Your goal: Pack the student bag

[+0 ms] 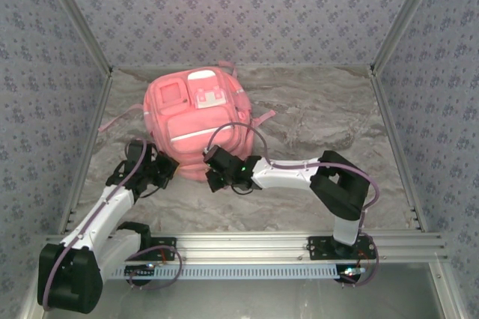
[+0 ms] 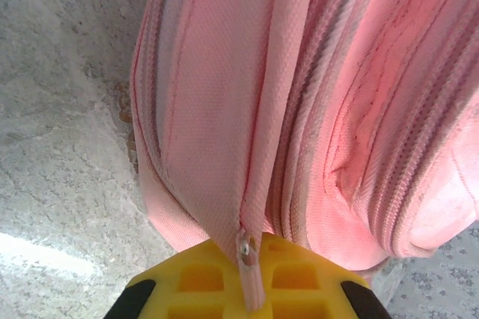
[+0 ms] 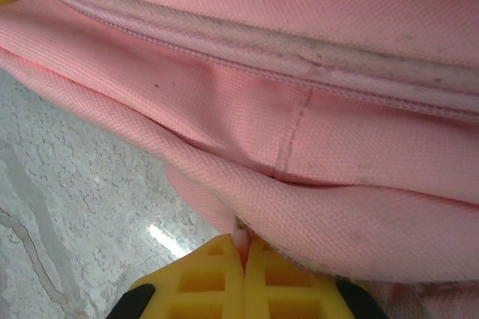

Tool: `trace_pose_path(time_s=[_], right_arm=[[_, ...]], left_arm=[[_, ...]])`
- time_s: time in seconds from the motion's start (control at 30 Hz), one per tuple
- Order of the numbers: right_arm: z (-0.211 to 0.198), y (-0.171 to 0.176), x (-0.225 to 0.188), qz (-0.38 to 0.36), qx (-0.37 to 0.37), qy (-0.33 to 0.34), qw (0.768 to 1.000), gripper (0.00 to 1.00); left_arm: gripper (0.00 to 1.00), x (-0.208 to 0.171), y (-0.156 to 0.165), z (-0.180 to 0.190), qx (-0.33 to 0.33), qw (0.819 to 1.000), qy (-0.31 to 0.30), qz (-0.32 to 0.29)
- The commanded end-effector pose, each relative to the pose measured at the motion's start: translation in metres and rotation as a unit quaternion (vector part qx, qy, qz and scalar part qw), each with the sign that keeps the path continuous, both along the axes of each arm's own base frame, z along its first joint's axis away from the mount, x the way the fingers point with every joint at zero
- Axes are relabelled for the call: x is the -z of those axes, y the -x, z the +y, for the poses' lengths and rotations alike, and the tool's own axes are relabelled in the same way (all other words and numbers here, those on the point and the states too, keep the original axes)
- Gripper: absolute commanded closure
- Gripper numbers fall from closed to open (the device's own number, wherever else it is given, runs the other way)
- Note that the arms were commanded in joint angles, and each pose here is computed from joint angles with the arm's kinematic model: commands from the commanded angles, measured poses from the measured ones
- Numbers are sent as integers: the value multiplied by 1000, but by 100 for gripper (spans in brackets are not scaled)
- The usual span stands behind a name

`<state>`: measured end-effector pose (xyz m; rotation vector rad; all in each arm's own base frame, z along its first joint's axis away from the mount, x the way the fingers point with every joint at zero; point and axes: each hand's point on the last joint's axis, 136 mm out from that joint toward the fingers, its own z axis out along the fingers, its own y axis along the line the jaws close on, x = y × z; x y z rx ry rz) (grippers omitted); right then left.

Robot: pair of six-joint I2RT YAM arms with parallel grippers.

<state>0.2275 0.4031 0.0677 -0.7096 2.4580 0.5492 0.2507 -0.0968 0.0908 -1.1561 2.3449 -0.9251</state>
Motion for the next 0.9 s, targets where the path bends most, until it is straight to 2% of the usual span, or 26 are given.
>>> trace_pose_path(time_s=[0.0,0.27,0.43,0.57,0.87], right_arm=[[-43,-12,13,-12,33,73,997,100],[-16,10,-3,-1,15,14,1000,100],[-25,26,6,24,5,31,999,100],[-52,19,18,31,28,67,997,100],[-79,-21,7,23,55,75,995,100]], left_arm=[[100,-42,-18,1,0,998,-14,-62],[100,-77,-22,-25,26,995,-11,-95],[100,-82,-22,-21,28,994,-27,-102],[100,-83,-21,-20,29,994,-29,-103],[100,-75,-14,-16,26,994,-37,-98]])
